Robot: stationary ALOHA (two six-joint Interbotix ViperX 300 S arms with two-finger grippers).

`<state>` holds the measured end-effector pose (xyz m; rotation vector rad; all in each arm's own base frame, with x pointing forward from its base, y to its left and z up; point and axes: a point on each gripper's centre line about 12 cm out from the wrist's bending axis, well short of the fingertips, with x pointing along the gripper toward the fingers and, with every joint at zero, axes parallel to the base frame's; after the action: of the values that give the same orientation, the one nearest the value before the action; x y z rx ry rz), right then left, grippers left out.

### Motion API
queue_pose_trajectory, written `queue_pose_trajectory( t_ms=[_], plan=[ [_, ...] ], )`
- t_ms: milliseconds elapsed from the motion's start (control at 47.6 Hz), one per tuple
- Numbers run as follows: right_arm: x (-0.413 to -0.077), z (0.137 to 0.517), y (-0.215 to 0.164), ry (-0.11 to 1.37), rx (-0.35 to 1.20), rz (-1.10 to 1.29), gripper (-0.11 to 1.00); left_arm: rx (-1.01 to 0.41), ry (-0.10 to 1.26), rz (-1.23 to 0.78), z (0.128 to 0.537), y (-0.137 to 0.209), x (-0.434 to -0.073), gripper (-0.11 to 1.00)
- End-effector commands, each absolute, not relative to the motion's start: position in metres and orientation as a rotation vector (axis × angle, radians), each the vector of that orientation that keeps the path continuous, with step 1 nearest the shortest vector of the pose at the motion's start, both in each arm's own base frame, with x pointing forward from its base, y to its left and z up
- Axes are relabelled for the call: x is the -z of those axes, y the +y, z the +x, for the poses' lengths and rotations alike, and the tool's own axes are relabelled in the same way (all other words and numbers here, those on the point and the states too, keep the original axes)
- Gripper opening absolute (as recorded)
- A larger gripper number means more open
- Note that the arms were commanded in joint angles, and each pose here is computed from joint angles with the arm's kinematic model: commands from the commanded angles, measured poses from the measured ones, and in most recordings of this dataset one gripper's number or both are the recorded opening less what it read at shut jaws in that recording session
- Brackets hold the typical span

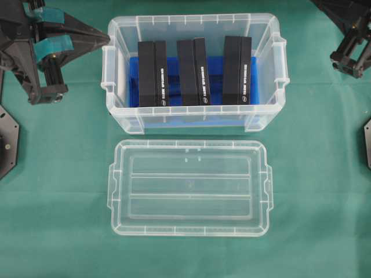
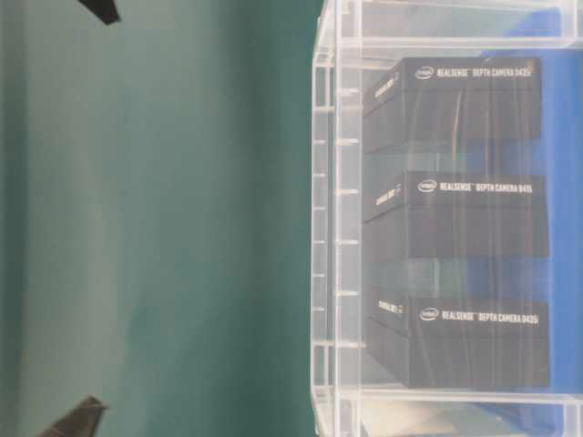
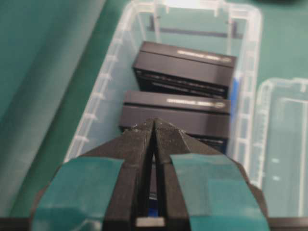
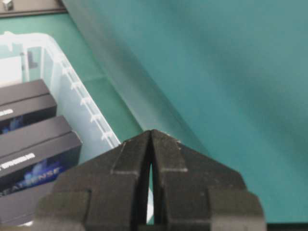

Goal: Clamp the lid of the box with both arms, then lift and open it.

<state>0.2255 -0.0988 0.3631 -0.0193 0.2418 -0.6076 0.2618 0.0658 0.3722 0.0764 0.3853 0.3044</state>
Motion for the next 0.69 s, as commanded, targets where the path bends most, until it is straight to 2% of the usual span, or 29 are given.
queue_pose_trajectory(
  t_ms=[0, 231, 673],
  plan=[
    [-0.365, 0.225, -0.104, 0.218, 0.607, -0.020, 0.00, -0.318, 0.331, 0.084, 0.257, 0.071, -0.374, 0.01],
    [-0.355, 0.226, -0.110, 0.227, 0.604, -0.022, 0.00, -0.353, 0.318, 0.076, 0.247, 0.081, -0.355, 0.01],
    [-0.346, 0.226, -0.110, 0.247, 0.604, -0.016, 0.00, -0.354, 0.313, 0.074, 0.246, 0.081, -0.355, 0.01]
  ],
)
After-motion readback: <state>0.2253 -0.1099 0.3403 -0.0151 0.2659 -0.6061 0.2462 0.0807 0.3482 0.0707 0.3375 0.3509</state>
